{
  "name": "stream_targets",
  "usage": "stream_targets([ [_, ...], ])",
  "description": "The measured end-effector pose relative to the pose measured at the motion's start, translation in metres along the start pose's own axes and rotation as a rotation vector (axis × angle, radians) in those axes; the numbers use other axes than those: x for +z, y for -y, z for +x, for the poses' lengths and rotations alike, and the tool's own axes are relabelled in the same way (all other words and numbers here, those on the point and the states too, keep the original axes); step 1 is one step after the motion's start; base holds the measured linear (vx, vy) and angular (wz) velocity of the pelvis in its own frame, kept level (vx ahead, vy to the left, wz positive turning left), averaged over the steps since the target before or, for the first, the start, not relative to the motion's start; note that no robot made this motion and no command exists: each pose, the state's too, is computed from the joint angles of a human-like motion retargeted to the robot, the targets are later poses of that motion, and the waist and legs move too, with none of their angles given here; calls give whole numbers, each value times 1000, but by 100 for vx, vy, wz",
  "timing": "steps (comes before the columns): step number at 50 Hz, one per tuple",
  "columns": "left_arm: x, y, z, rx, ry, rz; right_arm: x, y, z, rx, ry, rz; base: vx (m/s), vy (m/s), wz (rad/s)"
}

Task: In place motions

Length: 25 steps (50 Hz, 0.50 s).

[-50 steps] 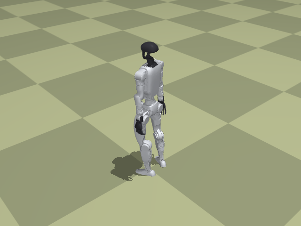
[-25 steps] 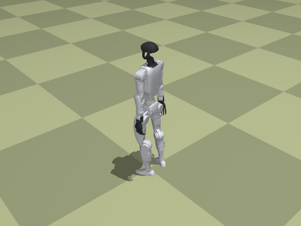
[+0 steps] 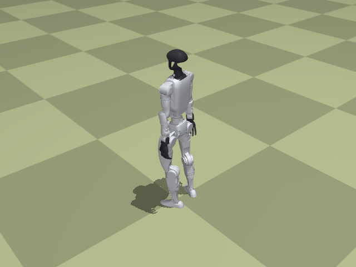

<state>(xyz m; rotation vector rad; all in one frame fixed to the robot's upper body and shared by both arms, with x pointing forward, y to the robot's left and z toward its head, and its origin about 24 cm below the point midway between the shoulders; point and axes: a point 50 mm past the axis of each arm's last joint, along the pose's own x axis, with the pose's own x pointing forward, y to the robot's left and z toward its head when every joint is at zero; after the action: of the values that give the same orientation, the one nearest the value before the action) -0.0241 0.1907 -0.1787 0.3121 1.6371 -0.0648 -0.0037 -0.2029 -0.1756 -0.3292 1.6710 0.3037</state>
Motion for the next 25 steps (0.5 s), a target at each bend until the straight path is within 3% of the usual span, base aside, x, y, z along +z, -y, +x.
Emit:
stream_targets([
  [25, 0, 2, 0, -7, -1, 3, -1, -1, 0, 3, -4, 1, 0, 0, 0],
])
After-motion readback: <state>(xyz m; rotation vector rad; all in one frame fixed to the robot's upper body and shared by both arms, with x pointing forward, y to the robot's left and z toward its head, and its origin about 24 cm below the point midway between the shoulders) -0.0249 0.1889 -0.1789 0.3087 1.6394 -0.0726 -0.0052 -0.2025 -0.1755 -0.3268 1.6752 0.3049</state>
